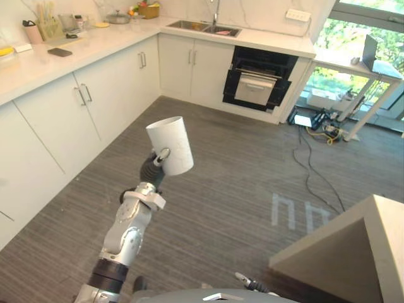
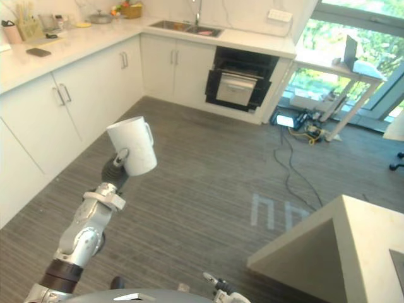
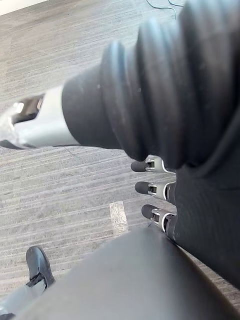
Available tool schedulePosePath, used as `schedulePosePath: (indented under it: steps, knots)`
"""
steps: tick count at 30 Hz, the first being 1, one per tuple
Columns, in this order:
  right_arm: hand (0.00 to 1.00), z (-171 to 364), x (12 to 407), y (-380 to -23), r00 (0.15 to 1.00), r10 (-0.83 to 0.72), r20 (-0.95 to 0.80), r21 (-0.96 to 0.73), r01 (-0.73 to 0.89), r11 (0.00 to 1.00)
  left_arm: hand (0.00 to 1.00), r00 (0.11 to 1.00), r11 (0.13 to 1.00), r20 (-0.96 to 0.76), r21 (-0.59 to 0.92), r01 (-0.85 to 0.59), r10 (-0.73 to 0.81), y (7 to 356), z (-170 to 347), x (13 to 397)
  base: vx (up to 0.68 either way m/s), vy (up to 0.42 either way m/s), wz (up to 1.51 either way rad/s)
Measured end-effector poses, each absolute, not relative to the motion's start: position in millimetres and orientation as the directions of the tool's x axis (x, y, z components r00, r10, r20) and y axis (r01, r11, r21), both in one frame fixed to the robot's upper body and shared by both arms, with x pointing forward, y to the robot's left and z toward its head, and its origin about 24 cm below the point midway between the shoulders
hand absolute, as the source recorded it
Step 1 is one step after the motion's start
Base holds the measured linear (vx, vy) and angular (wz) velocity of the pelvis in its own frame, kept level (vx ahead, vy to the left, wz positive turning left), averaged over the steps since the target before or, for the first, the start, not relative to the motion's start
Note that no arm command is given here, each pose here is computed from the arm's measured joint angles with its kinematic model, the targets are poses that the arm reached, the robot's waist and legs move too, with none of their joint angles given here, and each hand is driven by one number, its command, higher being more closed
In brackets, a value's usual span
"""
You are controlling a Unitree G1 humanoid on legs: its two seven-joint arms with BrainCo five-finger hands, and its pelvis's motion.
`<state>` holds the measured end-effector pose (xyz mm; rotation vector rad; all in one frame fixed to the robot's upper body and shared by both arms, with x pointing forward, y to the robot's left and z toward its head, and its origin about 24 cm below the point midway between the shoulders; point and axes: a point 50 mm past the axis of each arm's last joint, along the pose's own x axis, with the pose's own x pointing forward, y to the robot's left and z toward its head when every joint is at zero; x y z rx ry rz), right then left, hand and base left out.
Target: Walk over to the sink, pick up the cup, carry it to the dishwasher, place the cup inside the dishwasher, then close the dishwasher door
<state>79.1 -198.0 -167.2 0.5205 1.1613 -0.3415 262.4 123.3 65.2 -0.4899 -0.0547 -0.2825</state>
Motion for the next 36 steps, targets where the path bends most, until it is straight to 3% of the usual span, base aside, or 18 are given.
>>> schedulePosePath:
  steps: [12,13,24,28,31,36]
  knots:
    - [0.00,-169,67,-202,0.352,0.000,-0.936,0.227,0.602,0.766,1.00,0.998,0.895,0.068,-0.446,0.023,0.008,171,53,265,0.01,-0.008,-0.16]
    - [0.00,-171,46,-202,0.354,-0.025,-0.935,0.245,0.693,0.678,1.00,0.977,0.935,0.145,-0.342,-0.097,0.155,160,67,264,0.02,-0.006,-0.15]
    - [0.00,-171,37,-203,0.336,-0.033,-0.941,0.225,0.697,0.681,1.00,0.979,0.929,0.110,-0.347,-0.126,0.174,168,54,251,0.00,-0.006,0.02]
    - [0.00,-172,31,-208,0.315,-0.061,-0.947,0.205,0.740,0.641,1.00,0.979,0.894,0.062,-0.421,-0.152,0.195,176,43,241,0.03,-0.025,0.11]
    - [0.00,-172,25,-211,0.299,-0.076,-0.951,0.194,0.770,0.607,1.00,0.991,0.891,0.077,-0.450,-0.064,0.110,162,46,238,0.10,0.064,0.41]
    - [0.00,-165,50,-217,0.381,-0.139,-0.914,0.191,0.707,0.681,1.00,0.988,0.877,0.153,-0.470,0.098,-0.028,133,65,239,0.07,0.081,0.26]
